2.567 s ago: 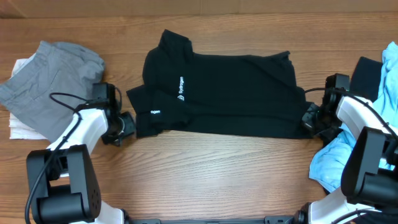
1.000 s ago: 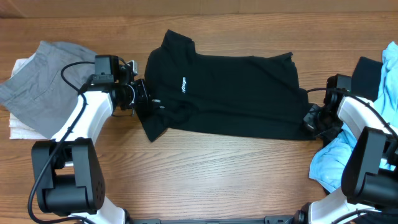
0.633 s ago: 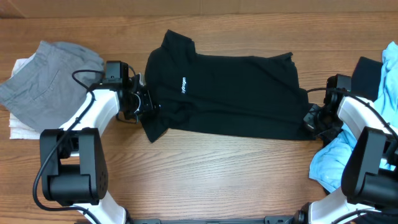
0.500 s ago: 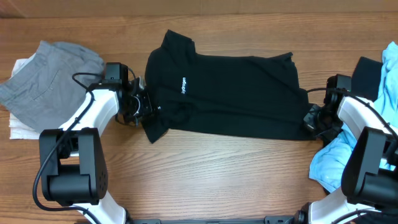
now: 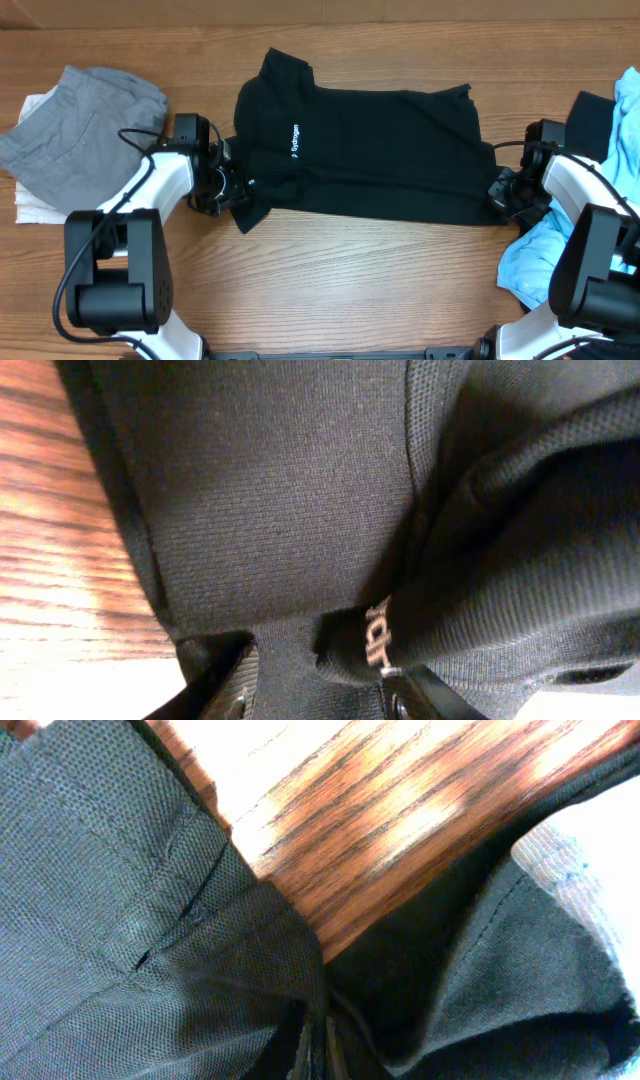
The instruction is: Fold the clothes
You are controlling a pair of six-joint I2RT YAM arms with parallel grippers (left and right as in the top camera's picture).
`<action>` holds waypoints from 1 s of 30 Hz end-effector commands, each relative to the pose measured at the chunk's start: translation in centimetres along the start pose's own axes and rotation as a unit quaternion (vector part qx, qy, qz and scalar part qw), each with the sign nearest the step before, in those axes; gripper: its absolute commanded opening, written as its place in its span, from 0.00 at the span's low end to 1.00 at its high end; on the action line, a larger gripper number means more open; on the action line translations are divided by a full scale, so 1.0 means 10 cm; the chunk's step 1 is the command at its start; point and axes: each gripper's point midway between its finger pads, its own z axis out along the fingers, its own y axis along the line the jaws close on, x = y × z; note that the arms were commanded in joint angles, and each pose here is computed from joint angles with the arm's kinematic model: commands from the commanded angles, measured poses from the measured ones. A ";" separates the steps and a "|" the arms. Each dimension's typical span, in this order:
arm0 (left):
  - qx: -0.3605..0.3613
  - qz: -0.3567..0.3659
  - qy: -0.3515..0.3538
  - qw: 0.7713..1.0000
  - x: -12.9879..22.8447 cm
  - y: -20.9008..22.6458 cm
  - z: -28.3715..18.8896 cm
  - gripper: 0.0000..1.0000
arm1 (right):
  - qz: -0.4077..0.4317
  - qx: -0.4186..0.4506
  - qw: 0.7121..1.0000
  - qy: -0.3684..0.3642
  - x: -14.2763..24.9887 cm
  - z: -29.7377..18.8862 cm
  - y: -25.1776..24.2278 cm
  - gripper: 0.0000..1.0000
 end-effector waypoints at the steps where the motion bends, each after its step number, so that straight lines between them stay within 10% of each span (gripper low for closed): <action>1: -0.054 -0.017 0.025 0.998 0.27 0.34 0.19 0.44 | 0.009 0.033 0.999 0.010 0.05 0.10 -0.17 0.08; 18: -0.187 -0.078 0.046 0.978 0.39 1.26 -0.19 0.33 | 0.015 0.064 0.995 0.075 0.37 0.06 -0.32 0.04; 30: -0.111 -0.047 -0.037 0.992 0.20 0.84 -0.69 0.33 | 0.022 0.035 0.998 0.050 0.28 -0.26 -0.23 0.10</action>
